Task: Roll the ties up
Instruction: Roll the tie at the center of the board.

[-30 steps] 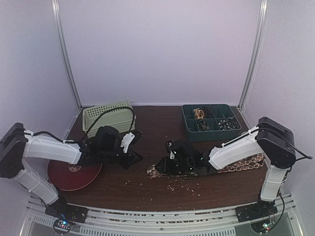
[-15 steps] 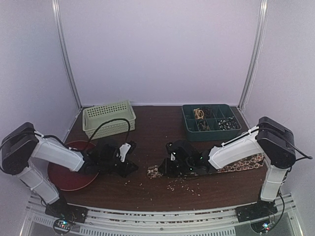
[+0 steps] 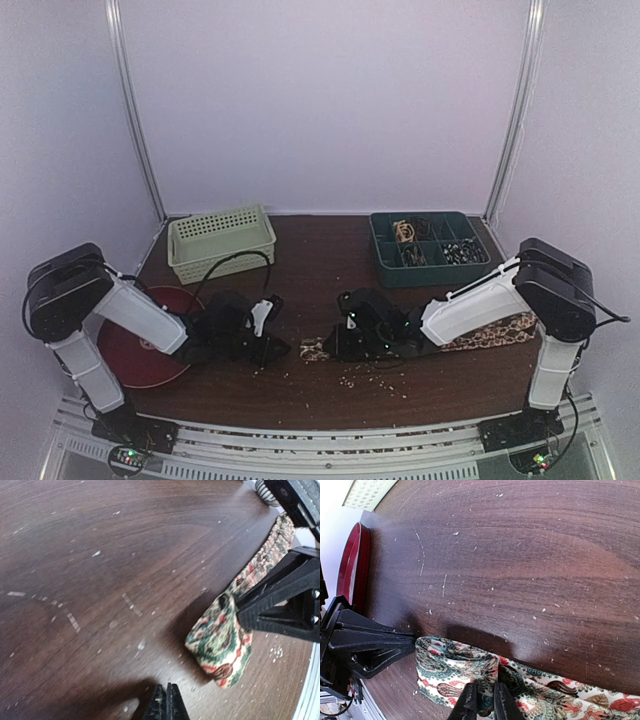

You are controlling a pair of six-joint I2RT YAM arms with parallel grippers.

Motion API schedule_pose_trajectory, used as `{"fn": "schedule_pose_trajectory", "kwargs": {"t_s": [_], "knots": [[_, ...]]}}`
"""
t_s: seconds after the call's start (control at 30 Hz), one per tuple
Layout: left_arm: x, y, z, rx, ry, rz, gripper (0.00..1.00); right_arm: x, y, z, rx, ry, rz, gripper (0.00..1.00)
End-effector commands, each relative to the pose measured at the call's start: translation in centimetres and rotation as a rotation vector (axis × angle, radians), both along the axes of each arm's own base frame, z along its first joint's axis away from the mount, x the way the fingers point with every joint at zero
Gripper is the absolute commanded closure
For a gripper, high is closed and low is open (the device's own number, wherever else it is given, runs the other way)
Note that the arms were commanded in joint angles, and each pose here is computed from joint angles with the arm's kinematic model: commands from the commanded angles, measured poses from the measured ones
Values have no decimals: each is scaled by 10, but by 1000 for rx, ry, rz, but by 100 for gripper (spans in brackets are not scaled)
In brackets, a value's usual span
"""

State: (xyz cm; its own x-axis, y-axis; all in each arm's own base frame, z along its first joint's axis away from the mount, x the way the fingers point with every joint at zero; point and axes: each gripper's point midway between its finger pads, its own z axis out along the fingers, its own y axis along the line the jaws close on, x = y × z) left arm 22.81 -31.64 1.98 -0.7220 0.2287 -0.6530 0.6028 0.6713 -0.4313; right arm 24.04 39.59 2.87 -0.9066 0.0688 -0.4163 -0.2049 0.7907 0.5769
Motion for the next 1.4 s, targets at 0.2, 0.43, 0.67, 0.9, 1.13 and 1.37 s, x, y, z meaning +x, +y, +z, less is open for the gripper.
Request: {"fn": "schedule_pose_trajectory", "kwargs": {"t_s": [0.2, 0.43, 0.67, 0.9, 1.13, 1.37], "knots": [[-2, -39, 16, -155, 26, -72, 100, 5, -14, -9, -36, -22, -21, 86], [-6, -52, 38, -243, 24, -103, 100, 5, -15, -4, -17, -29, -23, 83], [-4, -59, 51, -264, 3, -116, 100, 5, -14, 4, 5, -45, -20, 82], [-4, -64, 52, -244, -8, -131, 100, 4, -12, 5, 26, -46, -7, 88], [-4, -73, 54, -234, -18, -153, 100, 8, -31, 8, 9, -67, -58, 86], [-4, -83, 55, -234, -20, -171, 100, 9, -45, 14, 3, -90, -93, 79]]}}
